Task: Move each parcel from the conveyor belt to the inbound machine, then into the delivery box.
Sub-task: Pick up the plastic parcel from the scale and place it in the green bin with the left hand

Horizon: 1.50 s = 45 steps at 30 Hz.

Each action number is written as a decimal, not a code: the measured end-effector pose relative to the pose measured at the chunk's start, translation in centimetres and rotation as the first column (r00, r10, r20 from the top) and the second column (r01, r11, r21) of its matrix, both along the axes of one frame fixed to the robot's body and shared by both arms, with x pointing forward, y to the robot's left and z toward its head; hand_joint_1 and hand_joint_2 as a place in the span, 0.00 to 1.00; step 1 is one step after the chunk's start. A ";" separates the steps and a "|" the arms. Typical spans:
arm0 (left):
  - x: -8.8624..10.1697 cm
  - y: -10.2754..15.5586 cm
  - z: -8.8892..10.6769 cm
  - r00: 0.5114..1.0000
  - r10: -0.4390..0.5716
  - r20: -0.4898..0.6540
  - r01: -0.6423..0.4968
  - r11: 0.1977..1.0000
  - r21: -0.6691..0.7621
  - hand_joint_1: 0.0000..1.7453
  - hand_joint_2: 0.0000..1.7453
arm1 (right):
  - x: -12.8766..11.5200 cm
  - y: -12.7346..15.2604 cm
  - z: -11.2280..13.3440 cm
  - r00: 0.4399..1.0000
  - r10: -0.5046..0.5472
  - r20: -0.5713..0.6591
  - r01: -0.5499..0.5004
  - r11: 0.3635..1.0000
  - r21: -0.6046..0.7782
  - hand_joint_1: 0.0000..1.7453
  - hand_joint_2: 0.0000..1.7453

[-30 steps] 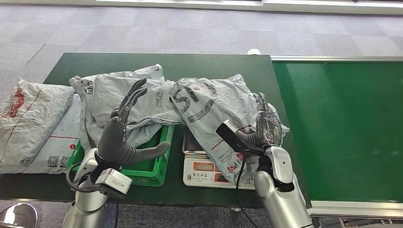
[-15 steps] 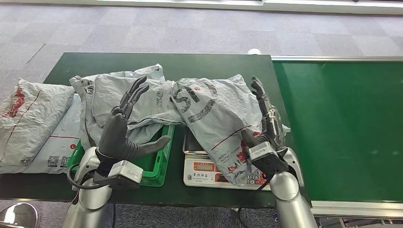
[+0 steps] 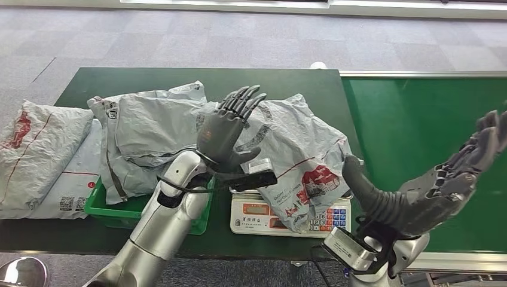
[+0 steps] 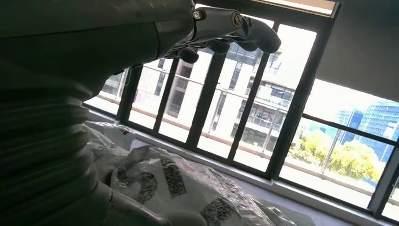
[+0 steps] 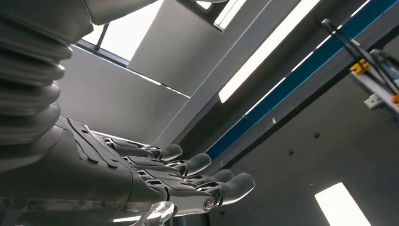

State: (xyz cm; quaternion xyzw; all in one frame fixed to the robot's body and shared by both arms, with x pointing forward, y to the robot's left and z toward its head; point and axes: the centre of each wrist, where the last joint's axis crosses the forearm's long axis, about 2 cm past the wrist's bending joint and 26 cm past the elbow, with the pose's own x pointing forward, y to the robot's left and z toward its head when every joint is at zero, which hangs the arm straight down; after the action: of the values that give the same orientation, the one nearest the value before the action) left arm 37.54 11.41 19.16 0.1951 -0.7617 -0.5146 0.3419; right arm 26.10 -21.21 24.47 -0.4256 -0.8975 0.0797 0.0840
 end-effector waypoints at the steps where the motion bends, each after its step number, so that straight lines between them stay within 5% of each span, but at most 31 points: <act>1: 0.4 -0.7 0.0 1.000 -0.007 -0.006 0.007 1.000 0.030 0.00 1.00 | 0.0 0.0 0.0 1.000 -0.002 -0.001 0.002 1.000 0.009 0.00 1.00; 9: 1.5 -4.1 -1.3 0.987 -0.084 -0.138 0.112 0.971 0.209 0.00 1.00 | 0.0 0.0 0.0 0.999 -0.011 -0.031 0.013 0.998 0.057 0.00 1.00; 21: 0.4 -4.7 -4.7 0.895 -0.148 -0.421 0.305 0.891 0.337 0.01 1.00 | 0.0 0.0 0.0 0.999 -0.013 -0.037 0.016 0.998 0.063 0.00 1.00; 22: 0.4 -4.6 -4.8 0.887 -0.148 -0.437 0.316 0.885 0.342 0.12 1.00 | 0.0 0.0 0.0 0.999 -0.013 -0.037 0.015 0.998 0.064 0.00 1.00; 25: 0.4 -4.5 -5.0 0.868 -0.152 -0.472 0.343 0.872 0.350 0.87 1.00 | 0.0 0.0 0.0 0.999 -0.013 -0.038 0.016 0.998 0.063 0.00 1.00; 26: 0.4 -4.5 -5.0 0.864 -0.153 -0.480 0.349 0.869 0.351 1.00 1.00 | 0.0 0.0 0.0 0.999 -0.014 -0.039 0.017 0.998 0.063 0.00 1.00; 36: 0.5 -4.3 -5.1 0.872 -0.156 -0.465 0.334 0.883 0.331 1.00 1.00 | 0.0 0.1 0.1 0.998 -0.031 -0.057 0.035 0.997 0.066 0.00 1.00; 45: 1.6 -4.3 -3.0 0.986 -0.060 -0.154 0.098 0.963 0.250 1.00 1.00 | -0.4 -0.2 0.4 0.997 -0.052 -0.053 0.056 0.996 0.068 0.00 1.00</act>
State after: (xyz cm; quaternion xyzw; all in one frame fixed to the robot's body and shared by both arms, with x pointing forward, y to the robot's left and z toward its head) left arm 39.10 7.09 16.18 0.1693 -0.6690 -0.6349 0.3473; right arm 25.74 -21.40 24.87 -0.4443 -0.8854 0.0569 0.1240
